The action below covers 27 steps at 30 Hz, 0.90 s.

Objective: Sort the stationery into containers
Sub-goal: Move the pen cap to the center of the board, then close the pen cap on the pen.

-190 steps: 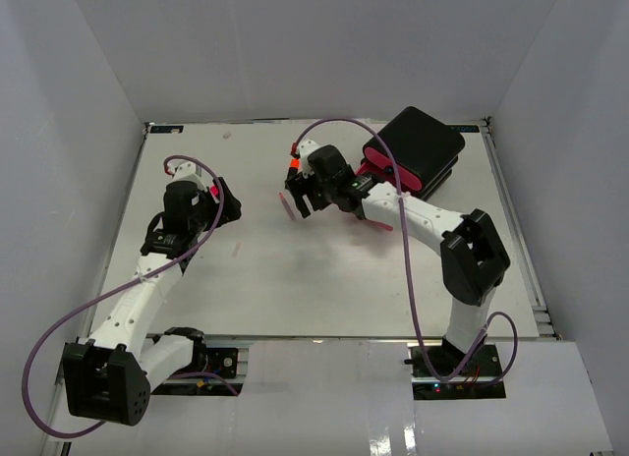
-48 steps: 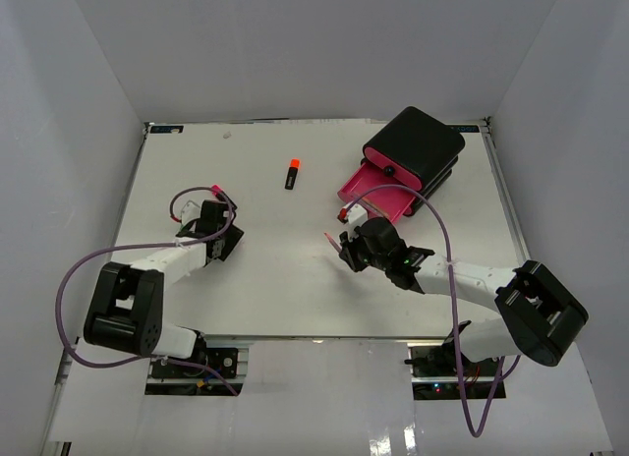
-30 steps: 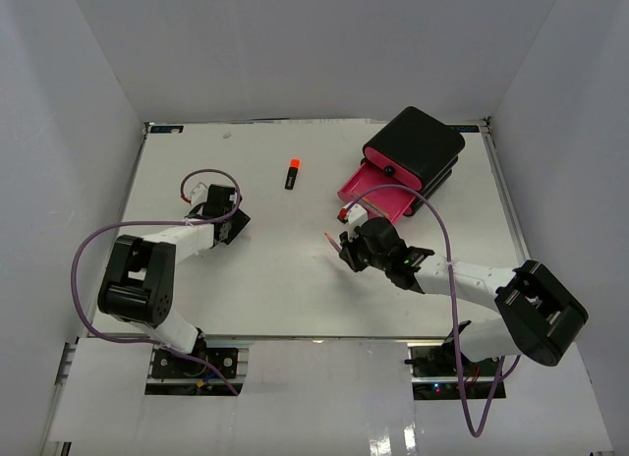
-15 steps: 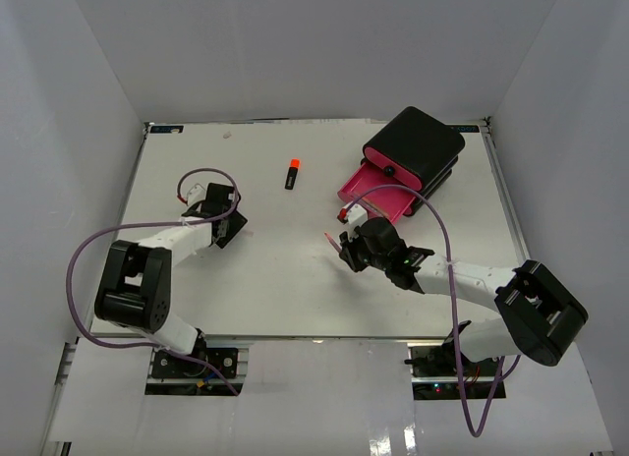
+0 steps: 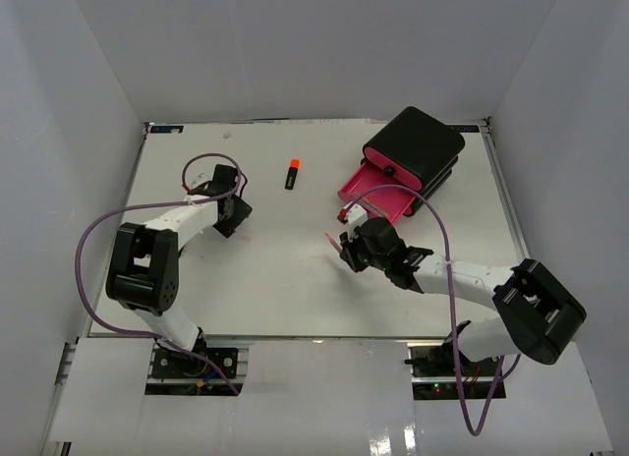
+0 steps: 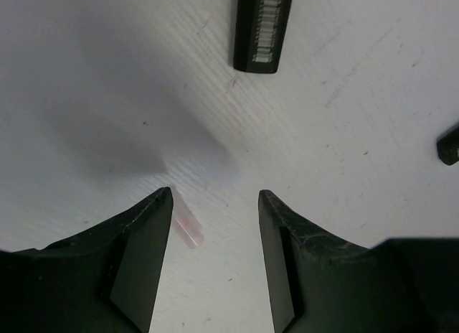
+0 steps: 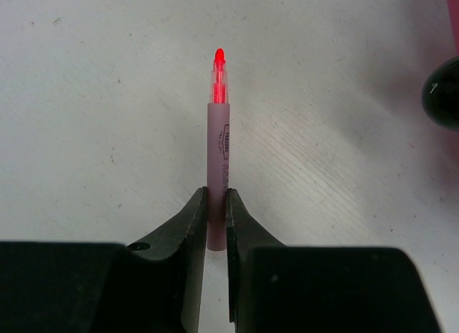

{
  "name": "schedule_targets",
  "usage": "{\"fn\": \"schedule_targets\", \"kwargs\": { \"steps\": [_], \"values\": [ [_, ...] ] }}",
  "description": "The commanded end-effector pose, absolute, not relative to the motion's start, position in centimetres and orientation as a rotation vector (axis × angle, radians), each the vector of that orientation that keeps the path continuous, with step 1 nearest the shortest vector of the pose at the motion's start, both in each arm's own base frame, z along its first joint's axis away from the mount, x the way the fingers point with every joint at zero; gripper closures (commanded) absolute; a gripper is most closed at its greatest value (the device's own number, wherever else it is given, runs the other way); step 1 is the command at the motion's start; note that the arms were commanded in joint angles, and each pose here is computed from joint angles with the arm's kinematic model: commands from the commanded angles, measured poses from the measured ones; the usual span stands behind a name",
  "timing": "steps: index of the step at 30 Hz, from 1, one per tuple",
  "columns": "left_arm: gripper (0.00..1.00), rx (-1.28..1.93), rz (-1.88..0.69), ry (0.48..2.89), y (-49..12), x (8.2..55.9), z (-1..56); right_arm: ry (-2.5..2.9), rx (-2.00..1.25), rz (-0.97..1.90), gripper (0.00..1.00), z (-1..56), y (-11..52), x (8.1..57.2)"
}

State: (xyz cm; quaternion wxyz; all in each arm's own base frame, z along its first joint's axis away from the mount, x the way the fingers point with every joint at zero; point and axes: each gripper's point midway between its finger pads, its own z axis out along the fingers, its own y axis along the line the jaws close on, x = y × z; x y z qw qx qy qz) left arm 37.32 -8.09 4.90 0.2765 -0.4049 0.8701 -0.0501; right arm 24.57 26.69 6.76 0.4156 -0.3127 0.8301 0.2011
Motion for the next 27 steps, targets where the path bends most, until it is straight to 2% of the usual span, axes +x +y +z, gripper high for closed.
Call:
{"fn": "schedule_targets", "kwargs": {
  "steps": [1,14,27],
  "values": [
    [0.38,-1.162,-0.078,2.391,-8.3,35.4,5.4,2.053,-0.78,0.495,0.92,7.4,27.0,25.3],
    [0.44,-1.233,0.003,2.506,-9.4,34.1,4.5,2.047,-0.773,0.487,0.92,7.6,26.8,25.3],
    [0.53,-1.283,0.058,2.524,-9.1,33.3,2.7,2.033,-0.766,0.489,0.92,8.1,26.7,25.3]
  ]
}}
